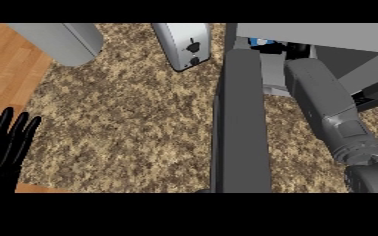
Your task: Pick up the milk, place it into the microwave and close the microwave
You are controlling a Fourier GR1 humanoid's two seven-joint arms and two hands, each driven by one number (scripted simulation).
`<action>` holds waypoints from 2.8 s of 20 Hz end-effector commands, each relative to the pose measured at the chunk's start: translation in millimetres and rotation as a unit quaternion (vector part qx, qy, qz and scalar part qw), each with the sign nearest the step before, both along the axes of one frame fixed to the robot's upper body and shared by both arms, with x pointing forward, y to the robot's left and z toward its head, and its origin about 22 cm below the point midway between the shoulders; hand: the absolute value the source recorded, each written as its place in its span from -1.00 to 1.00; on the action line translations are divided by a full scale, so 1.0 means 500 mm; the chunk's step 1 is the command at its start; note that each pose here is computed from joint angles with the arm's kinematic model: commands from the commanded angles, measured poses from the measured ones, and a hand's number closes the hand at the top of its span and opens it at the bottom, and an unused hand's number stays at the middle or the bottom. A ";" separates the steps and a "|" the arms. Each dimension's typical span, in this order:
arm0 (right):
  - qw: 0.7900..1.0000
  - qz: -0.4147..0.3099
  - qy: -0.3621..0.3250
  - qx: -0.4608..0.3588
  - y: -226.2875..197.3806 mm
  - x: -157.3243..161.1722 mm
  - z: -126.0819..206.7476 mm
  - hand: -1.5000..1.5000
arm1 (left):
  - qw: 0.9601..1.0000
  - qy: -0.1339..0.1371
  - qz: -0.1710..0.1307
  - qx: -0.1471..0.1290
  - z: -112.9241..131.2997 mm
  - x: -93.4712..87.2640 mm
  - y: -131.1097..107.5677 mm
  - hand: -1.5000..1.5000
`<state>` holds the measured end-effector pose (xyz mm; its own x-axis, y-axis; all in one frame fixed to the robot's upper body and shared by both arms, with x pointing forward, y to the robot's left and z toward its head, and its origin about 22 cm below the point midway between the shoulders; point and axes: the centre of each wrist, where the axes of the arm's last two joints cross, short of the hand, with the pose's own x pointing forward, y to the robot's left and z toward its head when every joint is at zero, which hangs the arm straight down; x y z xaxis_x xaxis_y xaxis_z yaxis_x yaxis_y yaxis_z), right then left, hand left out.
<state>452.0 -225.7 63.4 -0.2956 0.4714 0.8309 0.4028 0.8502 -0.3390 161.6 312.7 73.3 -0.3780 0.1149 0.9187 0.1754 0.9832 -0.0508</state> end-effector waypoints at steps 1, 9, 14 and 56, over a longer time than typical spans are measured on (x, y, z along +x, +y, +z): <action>0.993 -0.056 -0.011 -0.098 -0.021 -0.001 0.002 -1.00 | 1.000 -0.005 -0.006 0.013 0.009 0.014 -0.010 -1.00; 0.988 -0.093 -0.009 -0.125 -0.002 0.000 -0.004 -1.00 | 0.999 0.006 -0.012 0.029 0.005 0.024 -0.021 -1.00; 0.996 -0.041 0.045 -0.065 0.005 0.001 -0.004 -1.00 | 0.999 -0.007 -0.018 0.029 0.012 0.038 -0.036 -1.00; 0.988 0.097 0.078 0.086 -0.023 -0.084 -0.162 -1.00 | 0.996 0.021 -0.071 0.042 -0.017 0.062 -0.155 -1.00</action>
<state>414.8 -245.1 -8.4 -0.2233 0.3347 0.9155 0.2274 0.9312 -0.2849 189.1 240.6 67.4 -0.3397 0.0811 0.9370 0.2927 0.9559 0.0234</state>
